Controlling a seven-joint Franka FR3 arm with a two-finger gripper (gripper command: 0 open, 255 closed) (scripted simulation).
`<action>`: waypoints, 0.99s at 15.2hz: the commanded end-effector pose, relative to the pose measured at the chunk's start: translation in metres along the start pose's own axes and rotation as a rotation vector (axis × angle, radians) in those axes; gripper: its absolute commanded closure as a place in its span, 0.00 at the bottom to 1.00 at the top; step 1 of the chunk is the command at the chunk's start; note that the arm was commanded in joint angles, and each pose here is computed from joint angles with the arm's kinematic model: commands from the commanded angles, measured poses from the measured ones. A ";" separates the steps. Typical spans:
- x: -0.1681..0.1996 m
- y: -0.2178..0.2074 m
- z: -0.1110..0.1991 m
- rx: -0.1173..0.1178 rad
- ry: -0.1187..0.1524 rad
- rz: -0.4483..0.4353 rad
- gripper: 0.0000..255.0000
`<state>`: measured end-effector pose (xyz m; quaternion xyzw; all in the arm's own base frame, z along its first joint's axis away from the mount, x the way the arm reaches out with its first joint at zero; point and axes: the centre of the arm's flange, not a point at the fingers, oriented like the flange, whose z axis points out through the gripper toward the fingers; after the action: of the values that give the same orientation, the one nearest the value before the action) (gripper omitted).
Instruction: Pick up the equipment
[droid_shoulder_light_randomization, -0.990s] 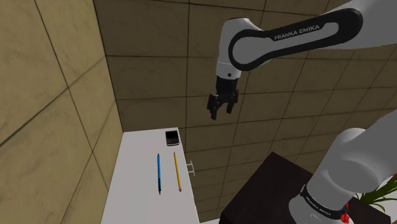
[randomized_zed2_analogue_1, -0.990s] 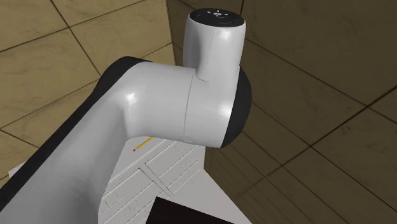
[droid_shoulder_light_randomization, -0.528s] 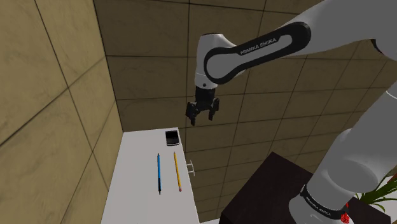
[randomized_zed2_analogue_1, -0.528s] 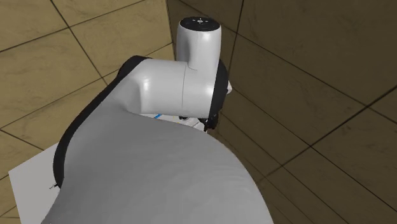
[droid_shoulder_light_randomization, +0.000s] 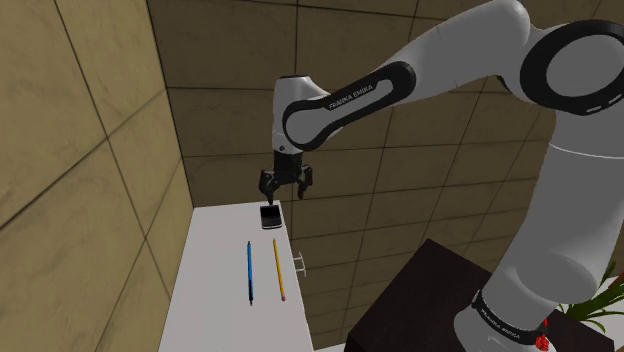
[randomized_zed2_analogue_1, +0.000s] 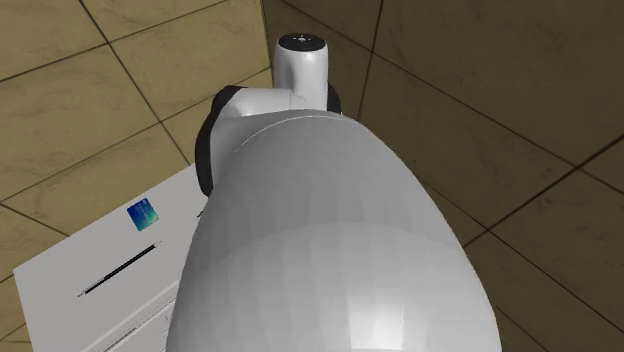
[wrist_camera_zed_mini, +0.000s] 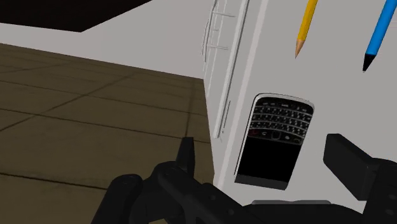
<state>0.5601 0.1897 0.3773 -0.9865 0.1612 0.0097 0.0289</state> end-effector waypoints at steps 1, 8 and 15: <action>0.018 -0.011 0.017 0.002 0.002 0.033 0.00; 0.044 -0.029 0.058 0.006 0.006 0.079 0.00; 0.045 -0.028 0.077 0.006 0.006 0.079 1.00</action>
<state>0.6109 0.2067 0.3022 -0.9793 0.1999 0.0069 0.0312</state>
